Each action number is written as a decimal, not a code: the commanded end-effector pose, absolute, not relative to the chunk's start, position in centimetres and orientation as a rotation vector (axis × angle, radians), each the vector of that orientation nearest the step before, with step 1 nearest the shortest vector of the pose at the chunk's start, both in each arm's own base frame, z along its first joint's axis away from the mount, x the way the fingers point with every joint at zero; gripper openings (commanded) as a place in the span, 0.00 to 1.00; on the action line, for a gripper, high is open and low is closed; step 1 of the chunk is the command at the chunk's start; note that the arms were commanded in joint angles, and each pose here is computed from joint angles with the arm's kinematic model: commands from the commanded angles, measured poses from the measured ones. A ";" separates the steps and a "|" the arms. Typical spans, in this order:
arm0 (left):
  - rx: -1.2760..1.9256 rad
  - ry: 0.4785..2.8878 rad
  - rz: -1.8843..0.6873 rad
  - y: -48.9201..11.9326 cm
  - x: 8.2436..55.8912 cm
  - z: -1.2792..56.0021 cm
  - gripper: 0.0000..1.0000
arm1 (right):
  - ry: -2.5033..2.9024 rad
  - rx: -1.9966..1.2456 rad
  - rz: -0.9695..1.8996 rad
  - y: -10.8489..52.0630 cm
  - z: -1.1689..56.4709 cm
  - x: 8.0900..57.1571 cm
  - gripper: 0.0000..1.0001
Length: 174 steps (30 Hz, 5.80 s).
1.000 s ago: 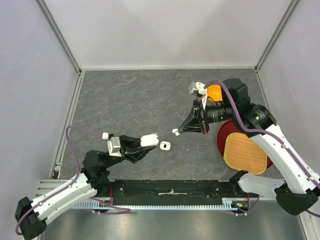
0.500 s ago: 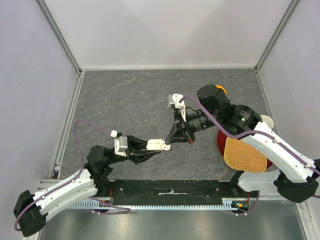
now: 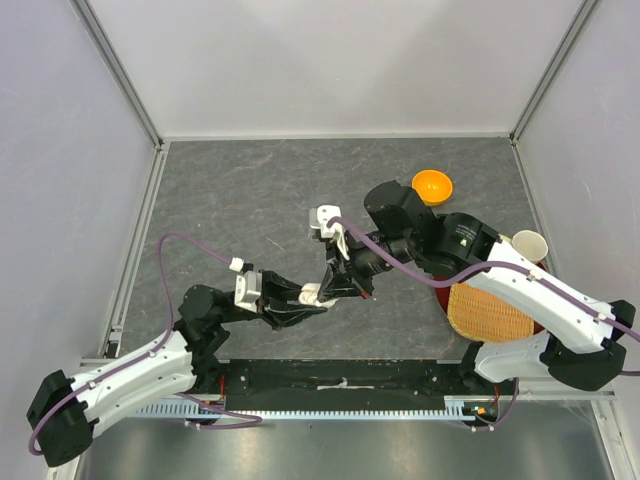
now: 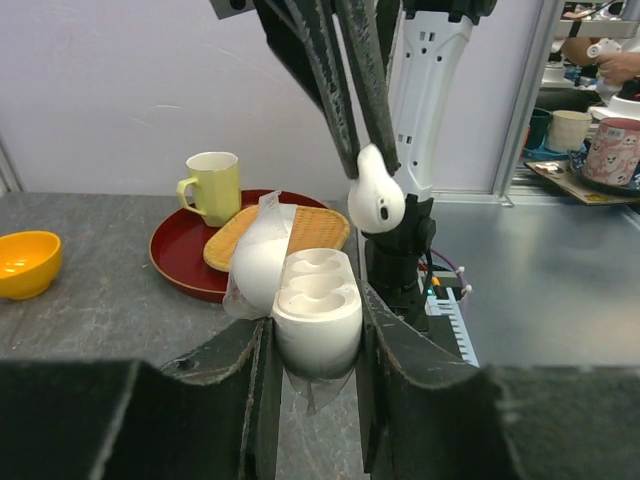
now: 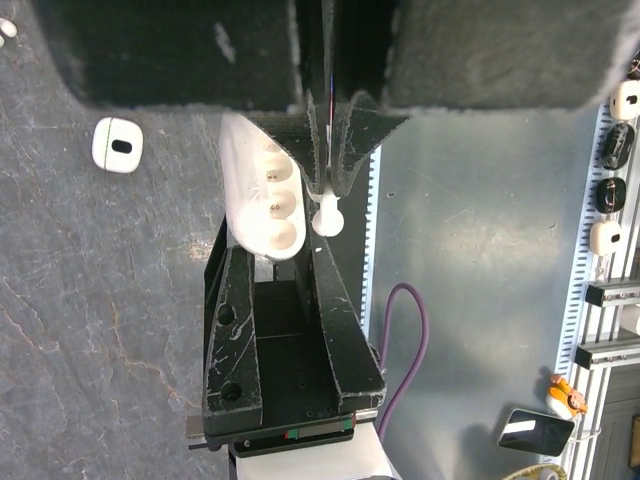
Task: Insert the wireless bluetooth earbuds into the charging case
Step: Place the earbud in the charging case, then pick up the earbud from the center of the board.
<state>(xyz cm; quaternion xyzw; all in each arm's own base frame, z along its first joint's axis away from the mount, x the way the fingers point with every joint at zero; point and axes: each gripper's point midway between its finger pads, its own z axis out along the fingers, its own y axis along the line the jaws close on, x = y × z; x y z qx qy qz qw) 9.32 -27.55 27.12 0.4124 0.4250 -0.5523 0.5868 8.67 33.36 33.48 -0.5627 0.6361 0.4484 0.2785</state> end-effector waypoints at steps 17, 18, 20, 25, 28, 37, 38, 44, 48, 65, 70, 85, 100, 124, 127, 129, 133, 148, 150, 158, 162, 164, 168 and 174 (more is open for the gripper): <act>1.030 0.860 -1.377 -27.6 7.1 30.5 0.02 | 1.716 -1.552 1.040 34.0 33.3 9.5 0.00; 1.029 0.864 -1.377 -27.7 7.1 30.4 0.02 | 1.725 -1.556 1.035 34.0 33.1 9.4 0.00; 1.026 0.864 -1.375 -27.7 7.2 30.5 0.02 | 1.728 -1.569 1.037 34.3 32.8 9.2 0.00; 1.025 0.863 -1.373 -27.8 7.3 30.6 0.02 | 1.745 -1.574 1.017 34.8 32.2 9.0 0.00; 1.022 0.859 -1.372 -27.8 7.3 30.7 0.02 | 1.771 -1.572 0.987 34.8 31.6 9.2 0.00; 0.966 0.855 -1.327 -27.3 8.0 31.0 0.02 | 1.761 -1.559 0.956 34.6 32.1 9.6 0.25; 0.964 0.852 -1.325 -27.3 8.0 31.1 0.02 | 1.754 -1.550 0.955 34.6 32.3 9.7 0.29; 0.956 0.859 -1.318 -27.2 8.2 30.9 0.02 | 1.715 -1.501 0.941 34.7 33.7 10.3 0.38; 0.957 0.861 -1.318 -27.2 8.2 30.8 0.02 | 1.692 -1.438 0.919 34.7 34.9 11.0 0.41; 0.909 0.882 -1.271 -26.6 8.9 30.5 0.02 | 1.494 -1.080 0.884 31.0 41.9 12.7 0.78; 0.899 0.883 -1.265 -26.5 9.0 30.6 0.02 | 1.575 -0.876 0.764 29.0 41.9 15.5 0.88; 0.872 0.880 -1.250 -26.1 9.1 31.0 0.02 | 1.649 -0.921 0.883 29.2 39.2 14.5 0.96; 0.813 0.867 -1.200 -25.4 9.9 31.6 0.02 | 1.676 -1.145 1.091 32.9 36.1 11.4 0.91; 0.880 0.735 -1.243 -25.1 7.7 32.7 0.02 | 1.722 -1.037 0.981 33.5 35.4 14.2 0.78; 0.862 0.759 -1.237 -25.1 8.1 32.4 0.02 | 1.700 -1.045 1.000 33.4 35.9 13.9 0.79; 0.853 0.767 -1.231 -25.1 8.3 32.3 0.02 | 1.678 -1.047 1.014 33.2 36.5 13.6 0.81; 0.833 0.779 -1.220 -25.0 8.6 32.2 0.02 | 1.631 -1.046 1.034 32.8 37.7 13.1 0.84; 0.829 0.788 -1.210 -24.8 8.7 32.1 0.02 | 1.681 -0.763 0.858 28.0 38.4 18.0 0.83; 0.824 0.786 -1.205 -24.7 8.7 32.2 0.02 | 1.715 -0.693 0.820 26.3 37.8 20.0 0.81; 0.825 0.786 -1.195 -24.2 8.5 32.2 0.02 | 1.966 -0.547 0.808 23.2 30.2 25.5 0.73; 0.824 0.780 -1.189 -24.0 8.3 32.3 0.02 | 2.142 -0.370 0.801 20.8 24.3 29.3 0.70; 0.826 0.791 -1.188 -24.0 8.3 32.1 0.02 | 2.253 -0.277 0.791 20.3 21.1 30.6 0.74; 0.823 0.787 -1.178 -23.7 8.2 32.1 0.02 | 2.356 -0.187 0.766 20.2 17.9 31.4 0.86; 0.821 0.800 -1.151 -23.5 8.5 32.0 0.02 | 2.355 -0.097 0.654 18.8 17.9 32.8 0.98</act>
